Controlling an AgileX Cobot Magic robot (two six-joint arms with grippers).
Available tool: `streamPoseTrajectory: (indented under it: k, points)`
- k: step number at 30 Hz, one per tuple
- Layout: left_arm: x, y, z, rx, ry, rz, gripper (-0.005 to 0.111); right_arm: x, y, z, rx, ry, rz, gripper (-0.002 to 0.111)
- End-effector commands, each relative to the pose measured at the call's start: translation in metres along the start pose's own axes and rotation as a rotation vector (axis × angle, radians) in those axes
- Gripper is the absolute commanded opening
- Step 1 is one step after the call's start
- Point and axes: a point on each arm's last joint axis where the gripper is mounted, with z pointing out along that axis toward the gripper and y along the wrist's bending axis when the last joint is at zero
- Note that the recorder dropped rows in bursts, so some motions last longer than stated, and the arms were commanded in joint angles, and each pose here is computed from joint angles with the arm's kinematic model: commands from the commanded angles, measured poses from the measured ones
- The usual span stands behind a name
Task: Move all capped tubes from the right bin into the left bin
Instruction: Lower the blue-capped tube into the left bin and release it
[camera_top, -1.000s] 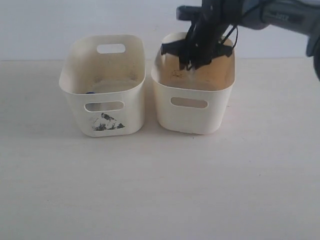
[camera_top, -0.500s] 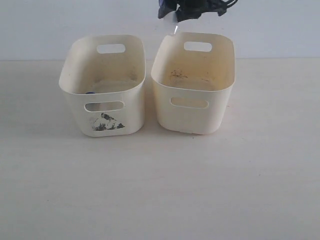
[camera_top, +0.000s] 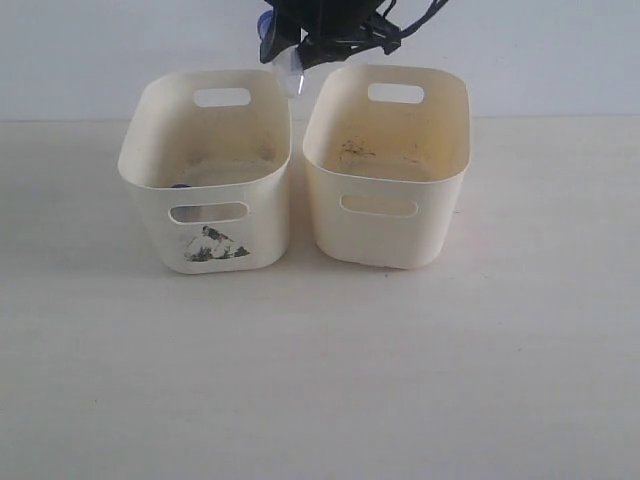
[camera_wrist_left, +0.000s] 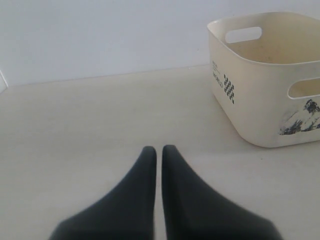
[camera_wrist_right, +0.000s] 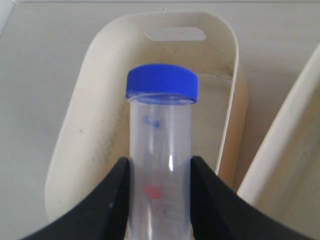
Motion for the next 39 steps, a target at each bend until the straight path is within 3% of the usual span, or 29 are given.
streamPoseTrajectory:
  k: [1,6,10,12,16,22,25,30,31,33,37,38,39]
  points:
    - [-0.003,0.0,-0.001,0.001,-0.021,-0.018,0.004,0.006,0.0,-0.003,0.017,0.07,-0.052,0.0]
    - [-0.003,0.0,-0.001,0.001,-0.021,-0.018,0.004,0.004,0.017,-0.027,-0.013,0.049,-0.097,0.0]
    - [-0.003,0.0,-0.001,0.001,-0.021,-0.018,0.004,0.013,0.06,-0.012,-0.081,-0.046,-0.142,0.0]
    - [-0.003,0.0,-0.001,0.001,-0.021,-0.018,0.004,0.017,0.067,0.001,-0.064,-0.084,-0.128,0.0]
    - [-0.003,0.0,-0.001,0.001,-0.021,-0.018,0.004,0.025,0.06,0.026,0.01,-0.063,-0.115,0.0]
    - [-0.003,0.0,-0.001,0.001,-0.021,-0.018,0.004,0.026,0.055,0.044,0.015,-0.098,-0.13,0.001]
    - [-0.003,0.0,-0.001,0.001,-0.021,-0.018,0.004,0.029,0.055,0.051,0.015,-0.087,-0.139,0.017]
    - [-0.003,0.0,-0.001,0.001,-0.021,-0.018,0.004,0.037,0.051,0.064,0.023,-0.041,-0.123,0.071]
    - [-0.003,0.0,-0.001,0.001,-0.021,-0.018,0.004,0.039,0.049,0.066,0.028,-0.025,-0.119,0.078]
    - [-0.003,0.0,-0.001,0.001,-0.021,-0.018,0.004,0.043,0.047,0.067,0.049,0.026,-0.126,0.071]
    - [-0.003,0.0,-0.001,0.001,-0.021,-0.018,0.004,0.041,0.051,0.054,0.058,0.034,-0.166,0.024]
    - [-0.003,0.0,-0.001,0.001,-0.021,-0.018,0.004,0.038,0.053,0.042,0.068,0.033,-0.182,0.007]
    - [-0.003,0.0,-0.001,0.001,-0.021,-0.018,0.004,0.037,0.054,0.036,0.079,0.039,-0.199,0.001]
